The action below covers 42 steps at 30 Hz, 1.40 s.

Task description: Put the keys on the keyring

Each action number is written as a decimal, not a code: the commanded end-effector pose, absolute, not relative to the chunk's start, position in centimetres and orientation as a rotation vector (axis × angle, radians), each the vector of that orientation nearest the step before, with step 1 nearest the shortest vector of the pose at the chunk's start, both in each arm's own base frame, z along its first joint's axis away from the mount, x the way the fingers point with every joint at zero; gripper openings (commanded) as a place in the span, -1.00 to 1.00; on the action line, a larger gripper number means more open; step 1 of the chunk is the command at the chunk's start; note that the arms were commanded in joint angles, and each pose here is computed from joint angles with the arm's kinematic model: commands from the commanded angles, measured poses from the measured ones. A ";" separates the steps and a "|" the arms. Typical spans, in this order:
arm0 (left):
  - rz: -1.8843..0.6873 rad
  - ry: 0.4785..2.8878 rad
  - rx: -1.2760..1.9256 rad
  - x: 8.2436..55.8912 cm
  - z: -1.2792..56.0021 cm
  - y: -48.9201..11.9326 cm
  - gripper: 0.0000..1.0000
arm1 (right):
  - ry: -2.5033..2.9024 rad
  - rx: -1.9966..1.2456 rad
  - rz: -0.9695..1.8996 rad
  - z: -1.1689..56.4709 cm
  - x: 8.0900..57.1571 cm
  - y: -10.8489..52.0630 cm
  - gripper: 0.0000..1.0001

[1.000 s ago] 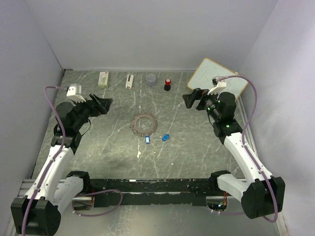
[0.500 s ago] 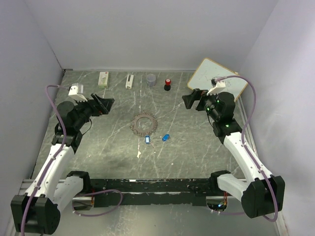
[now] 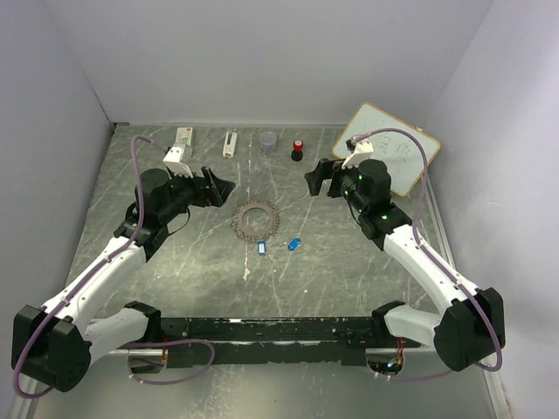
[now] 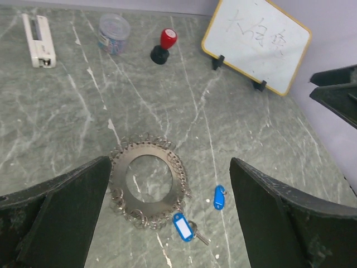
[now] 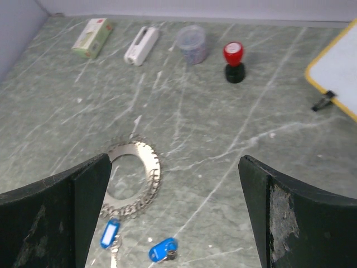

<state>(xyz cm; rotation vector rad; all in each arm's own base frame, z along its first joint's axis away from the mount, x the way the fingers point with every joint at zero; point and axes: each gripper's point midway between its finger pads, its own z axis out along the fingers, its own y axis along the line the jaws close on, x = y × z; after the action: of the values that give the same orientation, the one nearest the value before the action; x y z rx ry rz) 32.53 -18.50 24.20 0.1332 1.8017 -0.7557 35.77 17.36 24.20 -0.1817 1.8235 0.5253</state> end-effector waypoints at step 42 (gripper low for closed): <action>-0.376 1.665 0.007 30.7 29.9 -10.9 0.99 | 1.561 0.129 -0.291 9.5 34.5 -1.5 1.00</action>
<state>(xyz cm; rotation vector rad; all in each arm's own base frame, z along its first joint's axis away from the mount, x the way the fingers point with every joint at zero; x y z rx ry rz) 30.99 -11.16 27.82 0.0154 1.7047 -0.3750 34.27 -0.91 7.93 0.0815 1.6227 -0.2881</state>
